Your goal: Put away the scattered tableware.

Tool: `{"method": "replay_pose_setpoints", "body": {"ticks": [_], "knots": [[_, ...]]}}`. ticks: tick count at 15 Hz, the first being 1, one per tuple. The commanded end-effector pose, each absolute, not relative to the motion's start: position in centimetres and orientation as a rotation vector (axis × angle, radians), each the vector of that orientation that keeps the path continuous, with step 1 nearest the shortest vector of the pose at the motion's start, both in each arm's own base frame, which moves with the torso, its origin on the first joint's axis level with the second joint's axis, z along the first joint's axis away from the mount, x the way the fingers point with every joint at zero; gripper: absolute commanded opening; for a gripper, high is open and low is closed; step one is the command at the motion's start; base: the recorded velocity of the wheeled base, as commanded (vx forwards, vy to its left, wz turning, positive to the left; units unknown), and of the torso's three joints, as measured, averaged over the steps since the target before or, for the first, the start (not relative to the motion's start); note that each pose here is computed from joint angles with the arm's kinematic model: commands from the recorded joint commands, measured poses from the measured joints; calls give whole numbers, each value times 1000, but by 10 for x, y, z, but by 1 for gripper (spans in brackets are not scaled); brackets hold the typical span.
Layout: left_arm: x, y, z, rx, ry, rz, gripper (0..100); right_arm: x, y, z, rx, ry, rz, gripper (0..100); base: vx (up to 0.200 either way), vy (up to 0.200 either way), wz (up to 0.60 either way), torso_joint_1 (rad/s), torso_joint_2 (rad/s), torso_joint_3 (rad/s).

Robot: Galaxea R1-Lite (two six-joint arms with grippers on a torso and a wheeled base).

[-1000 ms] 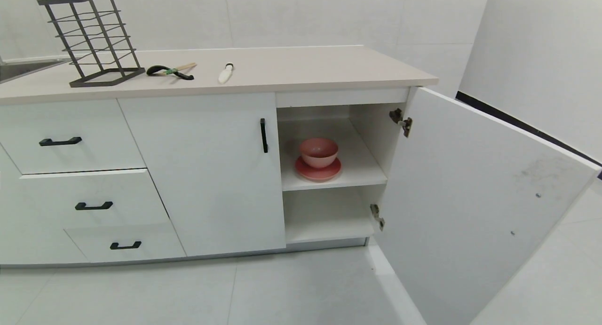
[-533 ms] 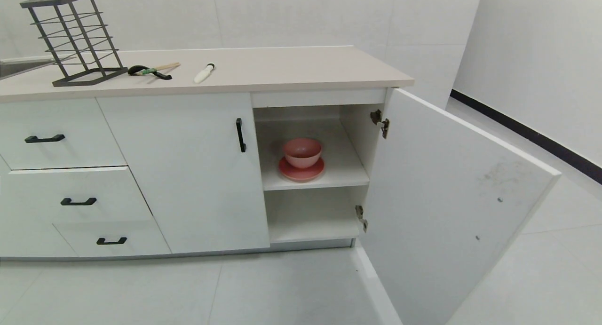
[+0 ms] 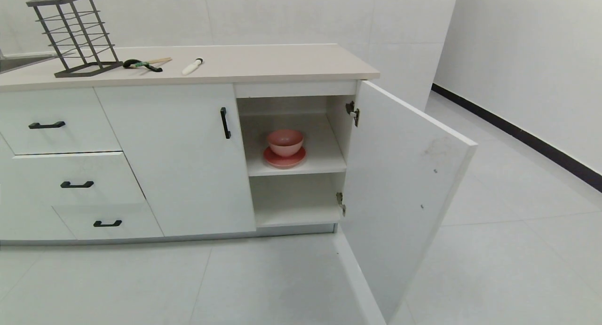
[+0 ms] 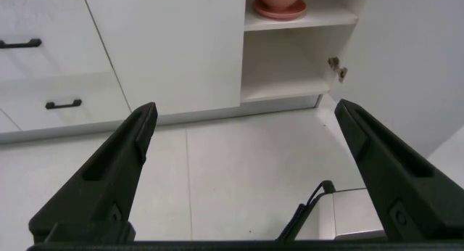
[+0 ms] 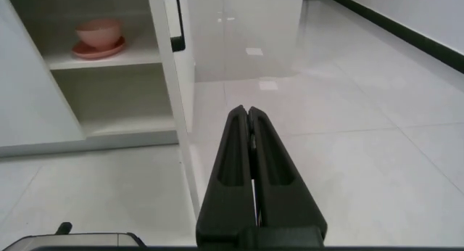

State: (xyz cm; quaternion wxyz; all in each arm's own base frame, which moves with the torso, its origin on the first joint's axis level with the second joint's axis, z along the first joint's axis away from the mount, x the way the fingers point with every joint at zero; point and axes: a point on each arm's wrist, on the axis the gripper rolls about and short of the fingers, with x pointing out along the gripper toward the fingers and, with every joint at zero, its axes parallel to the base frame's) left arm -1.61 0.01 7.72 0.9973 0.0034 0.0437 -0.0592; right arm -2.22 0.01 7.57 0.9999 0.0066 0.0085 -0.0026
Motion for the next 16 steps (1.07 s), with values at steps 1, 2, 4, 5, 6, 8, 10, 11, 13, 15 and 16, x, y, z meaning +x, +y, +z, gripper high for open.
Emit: {"method": "replay_pose_setpoints", "body": {"ticks": [1, 2, 4, 5, 6, 8, 10, 11, 13, 15, 16], "knots": [[-16, 0, 77, 7, 89, -118, 100, -22, 0, 76, 14, 20, -5, 0, 0, -200, 0, -2, -2, 7], [-16, 0, 77, 7, 89, -118, 100, -22, 0, 76, 11, 20, -5, 0, 0, 0, 0, 0, 0, 0], [-16, 0, 77, 7, 89, -117, 100, -22, 0, 79, 8, -18, -5, 0, 0, 0, 0, 0, 0, 0], [-16, 0, 77, 9, 89, -117, 100, -24, 0, 95, 5, -156, -3, 0, 0, 0, 0, 0, 0, 0], [-16, 0, 77, 7, 89, -118, 100, -29, 1, 127, -35, -297, -7, 0, 0, 0, 0, 0, 0, 0], [-16, 0, 77, 9, 89, -117, 100, -9, 5, 158, -71, -139, 160, 0, 0, 0, 0, 0, 0, 0], [-16, 0, 77, 10, 88, -114, 100, 22, 6, 171, -96, -14, 262, 0, 0, 0, 0, 0, 0, 0], [-16, 0, 77, 10, 88, -112, 100, 39, 7, 179, -123, 26, 320, 0, 0, 0, 0, 0, 0, 0], [-16, 0, 77, 11, 90, -112, 100, 71, 8, 191, -101, 118, 410, 0, 0, 0, 0, 0, 0, 0], [-16, 0, 77, 11, 90, -112, 100, 86, 11, 188, -85, 182, 489, 0, 0, 0, 0, 0, 0, 0], [-16, 0, 77, 7, 89, -111, 100, 94, 14, 185, -86, 216, 508, 0, 0, 0, 0, 0, 0, 0]]}}
